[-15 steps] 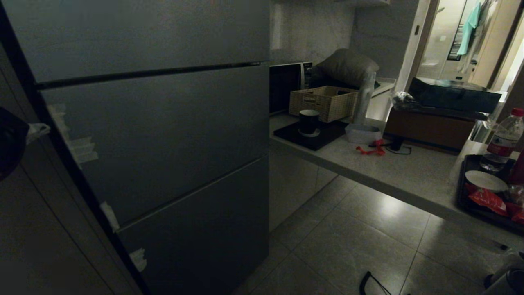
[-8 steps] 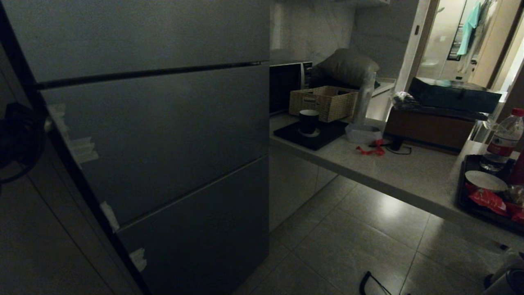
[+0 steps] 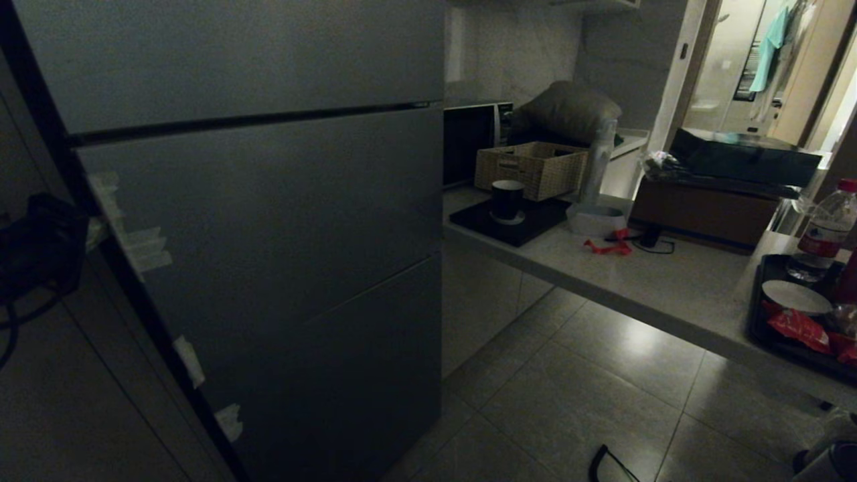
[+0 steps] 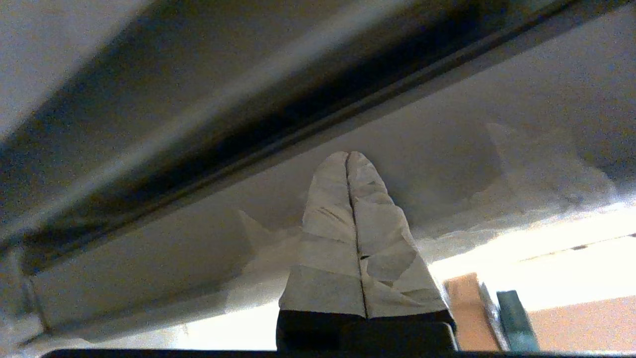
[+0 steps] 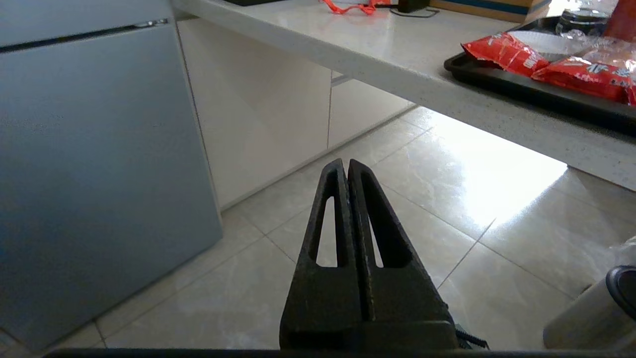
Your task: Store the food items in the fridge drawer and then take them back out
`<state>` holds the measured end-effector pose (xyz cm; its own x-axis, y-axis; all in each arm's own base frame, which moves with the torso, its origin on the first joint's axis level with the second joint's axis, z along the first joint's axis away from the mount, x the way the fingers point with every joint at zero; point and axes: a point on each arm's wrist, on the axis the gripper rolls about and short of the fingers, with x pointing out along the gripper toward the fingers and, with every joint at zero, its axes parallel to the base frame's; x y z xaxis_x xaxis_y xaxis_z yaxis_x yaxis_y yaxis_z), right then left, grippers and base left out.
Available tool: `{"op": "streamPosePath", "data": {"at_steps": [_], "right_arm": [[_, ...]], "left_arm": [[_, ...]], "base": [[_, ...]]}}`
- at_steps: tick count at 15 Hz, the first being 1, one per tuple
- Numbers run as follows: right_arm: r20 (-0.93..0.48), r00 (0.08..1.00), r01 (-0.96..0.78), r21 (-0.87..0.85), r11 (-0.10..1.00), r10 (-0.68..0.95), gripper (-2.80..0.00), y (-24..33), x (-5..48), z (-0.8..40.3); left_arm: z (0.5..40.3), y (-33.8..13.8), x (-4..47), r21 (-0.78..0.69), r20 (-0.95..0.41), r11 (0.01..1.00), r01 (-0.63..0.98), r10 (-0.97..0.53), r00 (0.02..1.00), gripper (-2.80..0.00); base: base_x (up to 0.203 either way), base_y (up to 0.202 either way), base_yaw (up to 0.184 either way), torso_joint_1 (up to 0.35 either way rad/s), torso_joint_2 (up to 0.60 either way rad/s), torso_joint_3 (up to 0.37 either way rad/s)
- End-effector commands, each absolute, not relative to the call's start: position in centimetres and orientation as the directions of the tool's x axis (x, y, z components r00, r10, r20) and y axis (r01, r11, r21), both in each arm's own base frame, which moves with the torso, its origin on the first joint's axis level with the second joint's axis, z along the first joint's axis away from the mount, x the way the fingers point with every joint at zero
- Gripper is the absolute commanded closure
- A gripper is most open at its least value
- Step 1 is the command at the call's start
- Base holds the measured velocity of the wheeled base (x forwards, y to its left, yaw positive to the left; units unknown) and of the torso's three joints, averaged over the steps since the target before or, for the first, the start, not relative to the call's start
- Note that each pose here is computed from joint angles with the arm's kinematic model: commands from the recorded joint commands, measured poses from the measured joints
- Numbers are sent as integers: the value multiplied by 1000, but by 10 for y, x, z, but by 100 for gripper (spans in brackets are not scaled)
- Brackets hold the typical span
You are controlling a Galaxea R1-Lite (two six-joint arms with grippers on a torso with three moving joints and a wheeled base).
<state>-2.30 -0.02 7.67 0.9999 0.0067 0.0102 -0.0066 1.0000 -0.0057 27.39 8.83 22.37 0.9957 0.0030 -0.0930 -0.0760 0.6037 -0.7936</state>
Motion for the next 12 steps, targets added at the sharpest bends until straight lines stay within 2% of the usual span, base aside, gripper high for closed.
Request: {"op": "streamPosePath", "data": {"at_steps": [1,6,12], "right_arm": [[9,1000,-8,-6,1000,8,0,0,-23,77],[9,1000,-8,-6,1000,8,0,0,-23,77],[9,1000,-8,-7,1000,8,0,0,-23,77]], "left_arm": [[226,85,272,-799,-76,599,-52,-14,997,0],[227,75,249,-809,-72,587,-32,-44,996,0],[235,19,155,-784,38,600,160,-212,977,0]], "base": [[0,0,0,0,0,0],[0,0,0,0,0,0],[0,0,0,0,0,0]]}}
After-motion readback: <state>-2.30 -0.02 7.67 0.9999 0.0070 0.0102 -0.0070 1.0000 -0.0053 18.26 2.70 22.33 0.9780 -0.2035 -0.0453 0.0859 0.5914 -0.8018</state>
